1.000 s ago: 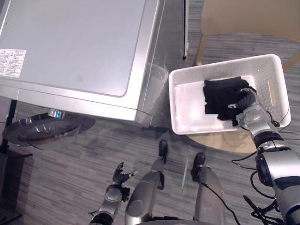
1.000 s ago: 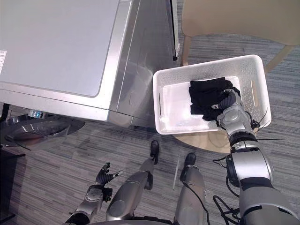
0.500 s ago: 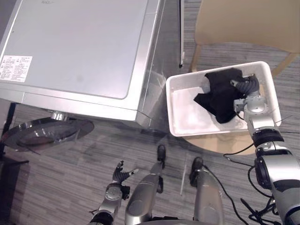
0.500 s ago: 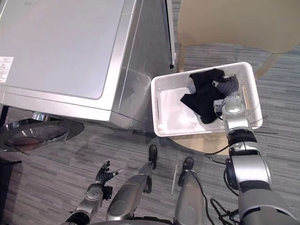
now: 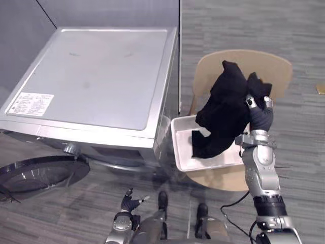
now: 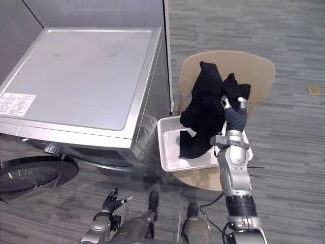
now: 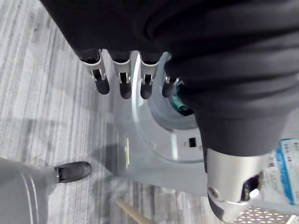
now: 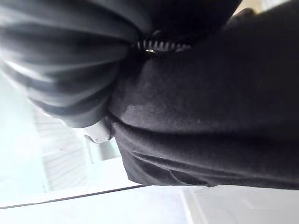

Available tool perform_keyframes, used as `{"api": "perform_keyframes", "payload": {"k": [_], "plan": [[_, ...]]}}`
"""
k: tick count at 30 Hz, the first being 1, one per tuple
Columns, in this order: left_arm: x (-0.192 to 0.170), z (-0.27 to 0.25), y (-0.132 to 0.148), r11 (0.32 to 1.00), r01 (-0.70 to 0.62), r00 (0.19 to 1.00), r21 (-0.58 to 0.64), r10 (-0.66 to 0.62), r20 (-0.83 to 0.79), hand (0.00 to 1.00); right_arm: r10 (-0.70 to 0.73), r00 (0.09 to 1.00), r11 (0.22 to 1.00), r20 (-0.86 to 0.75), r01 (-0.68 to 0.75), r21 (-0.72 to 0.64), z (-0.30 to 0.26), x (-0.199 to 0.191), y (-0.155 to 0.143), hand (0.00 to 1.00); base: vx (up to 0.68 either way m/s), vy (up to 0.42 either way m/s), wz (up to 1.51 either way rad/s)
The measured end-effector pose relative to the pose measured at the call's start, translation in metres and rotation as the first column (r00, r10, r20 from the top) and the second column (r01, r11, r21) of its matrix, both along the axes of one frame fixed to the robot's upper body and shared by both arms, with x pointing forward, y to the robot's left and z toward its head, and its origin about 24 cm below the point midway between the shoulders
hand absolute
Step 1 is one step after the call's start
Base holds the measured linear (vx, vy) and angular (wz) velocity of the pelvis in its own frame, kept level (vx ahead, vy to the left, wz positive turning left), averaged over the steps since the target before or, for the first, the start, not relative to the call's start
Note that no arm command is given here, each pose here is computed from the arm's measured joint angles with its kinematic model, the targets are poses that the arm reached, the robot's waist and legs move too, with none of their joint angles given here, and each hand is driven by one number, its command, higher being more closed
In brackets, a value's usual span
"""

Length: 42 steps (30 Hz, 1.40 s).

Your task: Pick up the laundry basket with both hands and put the clothes into the washing machine.

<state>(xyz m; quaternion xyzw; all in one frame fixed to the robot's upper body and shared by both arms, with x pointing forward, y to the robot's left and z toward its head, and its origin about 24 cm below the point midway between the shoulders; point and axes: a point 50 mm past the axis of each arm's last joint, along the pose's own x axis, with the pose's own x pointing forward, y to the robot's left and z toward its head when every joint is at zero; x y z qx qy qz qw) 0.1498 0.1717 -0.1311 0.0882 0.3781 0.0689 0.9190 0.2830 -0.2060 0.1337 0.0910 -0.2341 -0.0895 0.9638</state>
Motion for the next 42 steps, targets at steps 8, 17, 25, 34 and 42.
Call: {"api": "perform_keyframes", "payload": {"k": [8,17,25,34,42], "plan": [[-0.010,0.010,-0.002,1.000,0.011,0.998,-0.007,-0.011,0.063,0.00,0.005,0.999,1.000,0.051,-0.004,-0.015,0.002,-0.028,0.003,1.00,0.03,-0.002,-0.06],[0.002,0.060,-0.007,0.998,0.024,0.938,-0.053,-0.004,0.347,0.00,0.046,0.996,0.997,0.070,-0.042,-0.061,0.005,-0.033,0.014,1.00,0.03,-0.005,0.11],[0.004,0.077,-0.029,0.947,0.272,0.891,-0.173,-0.180,0.417,0.00,0.159,0.985,0.981,0.061,-0.151,-0.124,0.008,-0.029,0.024,1.00,-0.01,0.000,0.02],[0.001,0.093,-0.057,0.841,0.497,0.801,-0.212,-0.351,0.485,0.00,0.323,0.945,0.937,0.051,-0.311,-0.161,0.013,-0.016,0.047,1.00,0.00,0.000,0.00],[0.009,0.124,-0.092,0.754,0.619,0.683,-0.220,-0.378,0.625,0.00,0.462,0.884,0.882,0.074,-0.449,-0.139,0.021,-0.011,0.072,1.00,0.00,0.000,0.00]]}}
